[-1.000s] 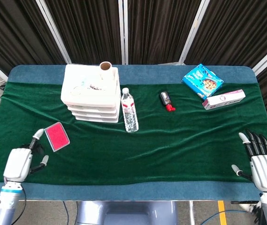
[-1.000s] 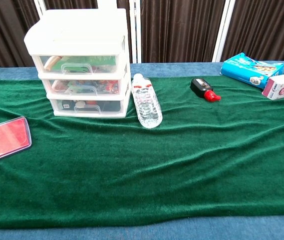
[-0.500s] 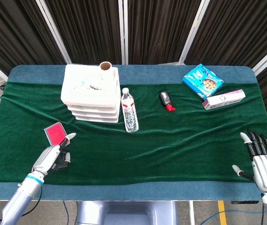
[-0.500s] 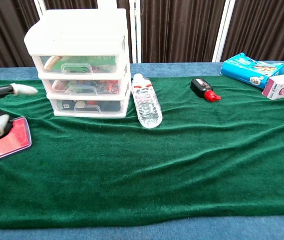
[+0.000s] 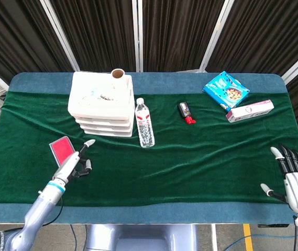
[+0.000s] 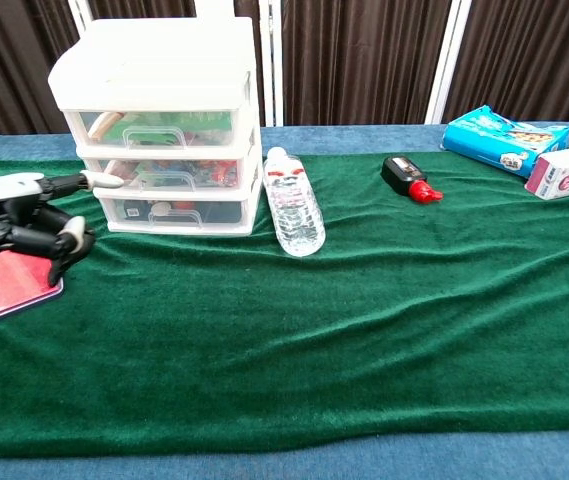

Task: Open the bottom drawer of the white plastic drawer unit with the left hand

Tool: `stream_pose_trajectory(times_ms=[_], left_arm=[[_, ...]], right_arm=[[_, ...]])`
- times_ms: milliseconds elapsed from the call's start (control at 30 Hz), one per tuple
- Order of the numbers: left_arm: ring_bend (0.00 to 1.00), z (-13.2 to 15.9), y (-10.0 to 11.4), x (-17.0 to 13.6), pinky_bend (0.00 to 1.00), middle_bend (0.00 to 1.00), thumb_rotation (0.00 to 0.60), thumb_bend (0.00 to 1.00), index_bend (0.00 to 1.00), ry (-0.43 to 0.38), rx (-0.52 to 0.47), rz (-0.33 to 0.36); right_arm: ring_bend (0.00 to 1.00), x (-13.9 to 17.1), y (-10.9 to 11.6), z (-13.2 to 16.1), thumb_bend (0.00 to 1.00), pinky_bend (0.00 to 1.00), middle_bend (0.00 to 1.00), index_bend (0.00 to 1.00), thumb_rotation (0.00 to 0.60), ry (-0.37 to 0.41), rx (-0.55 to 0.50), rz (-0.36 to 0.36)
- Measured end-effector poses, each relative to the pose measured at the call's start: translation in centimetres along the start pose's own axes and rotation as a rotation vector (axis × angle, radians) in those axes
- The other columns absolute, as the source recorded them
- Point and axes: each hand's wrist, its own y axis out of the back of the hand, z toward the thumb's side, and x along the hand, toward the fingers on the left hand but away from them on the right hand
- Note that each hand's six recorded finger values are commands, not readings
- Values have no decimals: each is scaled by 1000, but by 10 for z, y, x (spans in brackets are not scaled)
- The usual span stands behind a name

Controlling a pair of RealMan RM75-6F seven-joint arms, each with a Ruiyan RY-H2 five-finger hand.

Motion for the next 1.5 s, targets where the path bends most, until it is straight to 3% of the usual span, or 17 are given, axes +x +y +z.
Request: stream_pose_trajectory(times_ms=[467,733,1500], left_arm=[[675,1,0,37,633,748,600,844,0,44,-138,28],[675,-1,-9,54,633,751,600,859,0,84,-183,-5],[675,6,-23,74,633,751,600,859,0,71,-200,-13]], right_arm=[[0,-1,2,-3,34,0,0,15,600,-6,-20,3],[0,-1,2,-4,34,0,0,15,600,-9,-26,4],[0,-3,5,-10,35,0,0,15,600,-19,-50,4]])
